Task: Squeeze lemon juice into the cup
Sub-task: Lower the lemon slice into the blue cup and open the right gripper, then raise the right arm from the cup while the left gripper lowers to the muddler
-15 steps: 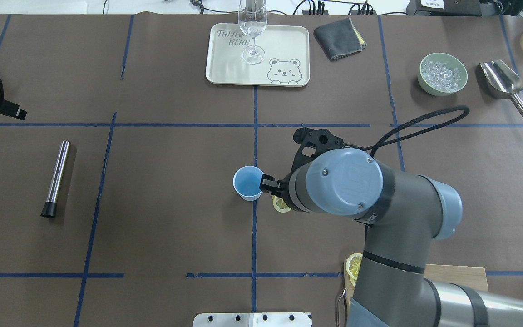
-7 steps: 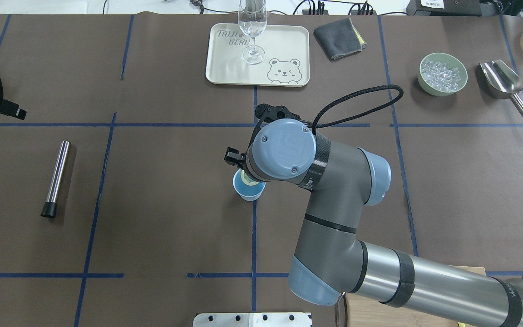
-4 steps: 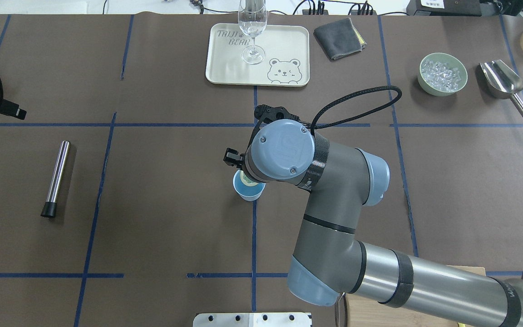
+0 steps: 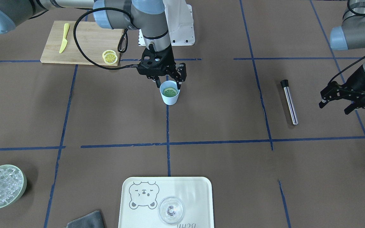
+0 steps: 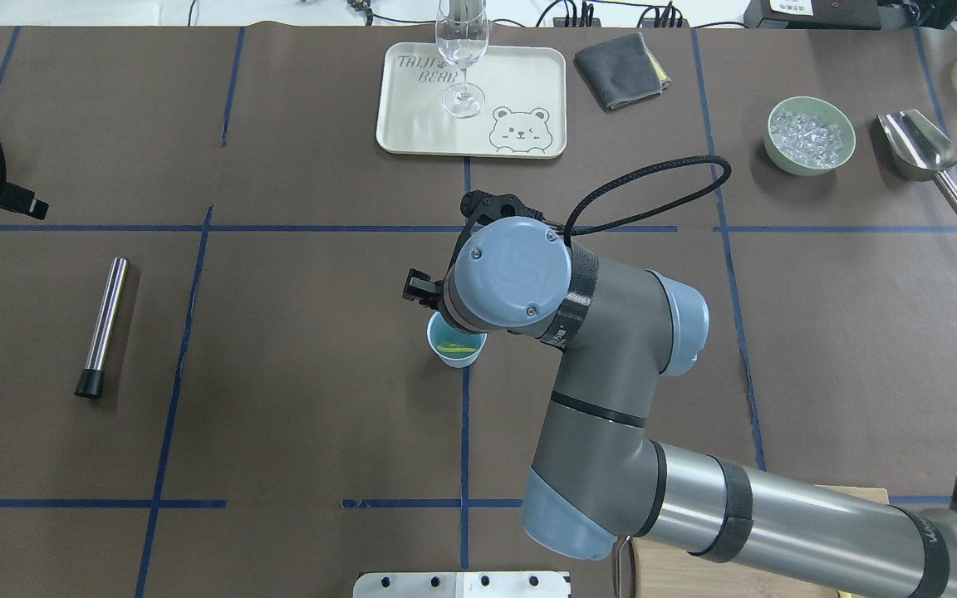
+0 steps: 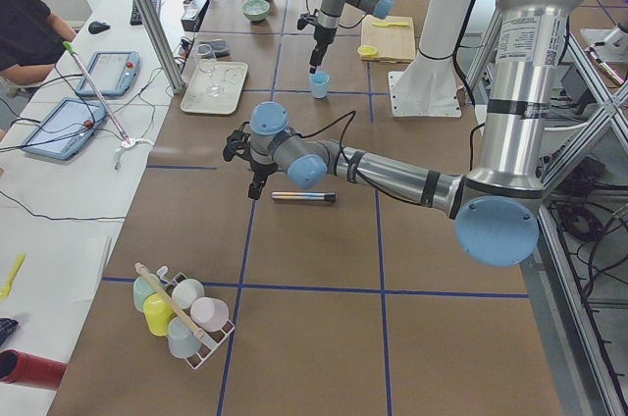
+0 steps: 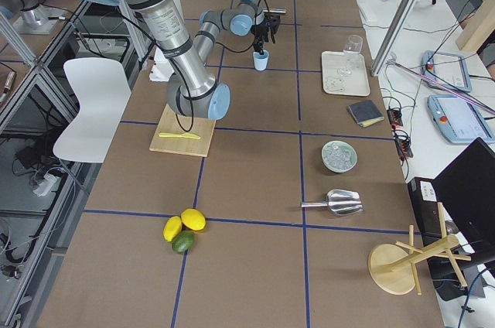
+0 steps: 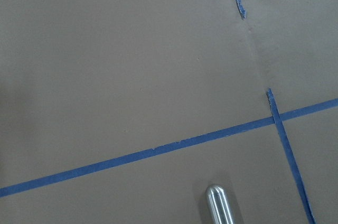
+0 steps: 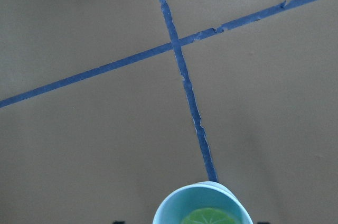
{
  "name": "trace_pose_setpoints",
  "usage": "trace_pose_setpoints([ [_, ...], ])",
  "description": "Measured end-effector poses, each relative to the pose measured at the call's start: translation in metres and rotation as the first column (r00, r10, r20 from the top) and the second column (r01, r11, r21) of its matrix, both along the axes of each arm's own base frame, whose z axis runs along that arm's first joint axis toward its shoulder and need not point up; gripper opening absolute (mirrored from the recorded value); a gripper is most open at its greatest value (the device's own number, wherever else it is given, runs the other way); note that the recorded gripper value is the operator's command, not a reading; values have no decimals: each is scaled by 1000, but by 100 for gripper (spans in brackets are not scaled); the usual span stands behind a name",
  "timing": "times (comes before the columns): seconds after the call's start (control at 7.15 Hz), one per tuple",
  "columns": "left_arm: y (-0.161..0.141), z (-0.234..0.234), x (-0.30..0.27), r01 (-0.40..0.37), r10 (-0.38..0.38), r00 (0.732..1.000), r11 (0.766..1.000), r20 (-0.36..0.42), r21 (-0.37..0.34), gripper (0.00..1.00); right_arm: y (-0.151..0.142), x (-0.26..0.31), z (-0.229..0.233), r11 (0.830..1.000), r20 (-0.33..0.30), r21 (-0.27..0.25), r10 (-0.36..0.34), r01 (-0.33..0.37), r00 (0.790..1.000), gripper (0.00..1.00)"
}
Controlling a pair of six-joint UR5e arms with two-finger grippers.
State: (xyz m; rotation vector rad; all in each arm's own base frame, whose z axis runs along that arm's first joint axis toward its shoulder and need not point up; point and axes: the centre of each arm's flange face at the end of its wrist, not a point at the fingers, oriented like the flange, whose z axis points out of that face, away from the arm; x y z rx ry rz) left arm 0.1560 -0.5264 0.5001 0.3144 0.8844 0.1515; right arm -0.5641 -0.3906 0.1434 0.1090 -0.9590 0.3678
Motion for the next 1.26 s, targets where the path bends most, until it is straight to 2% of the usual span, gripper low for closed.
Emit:
trace_pose_setpoints([
  [0.28,-3,0,2,6,-6,1000,1000,-2,-10,100,4,6,1,999,1,-24,-36,36,999,100],
  [0.42,-4,2,11,9,-10,1000,999,-5,-36,100,4,19,4,998,-40,-29,-54,53,998,100],
  [0.7,0,-3,77,26,-24,1000,994,17,-109,100,-5,71,11,993,-159,9,-115,118,981,100],
  [0.98,-2,6,119,30,-19,998,985,66,-168,100,-29,128,41,984,-207,32,-167,178,964,100],
  [1.26,-12,1,138,9,24,990,972,139,-237,100,-56,168,66,975,-245,61,-194,214,950,100],
])
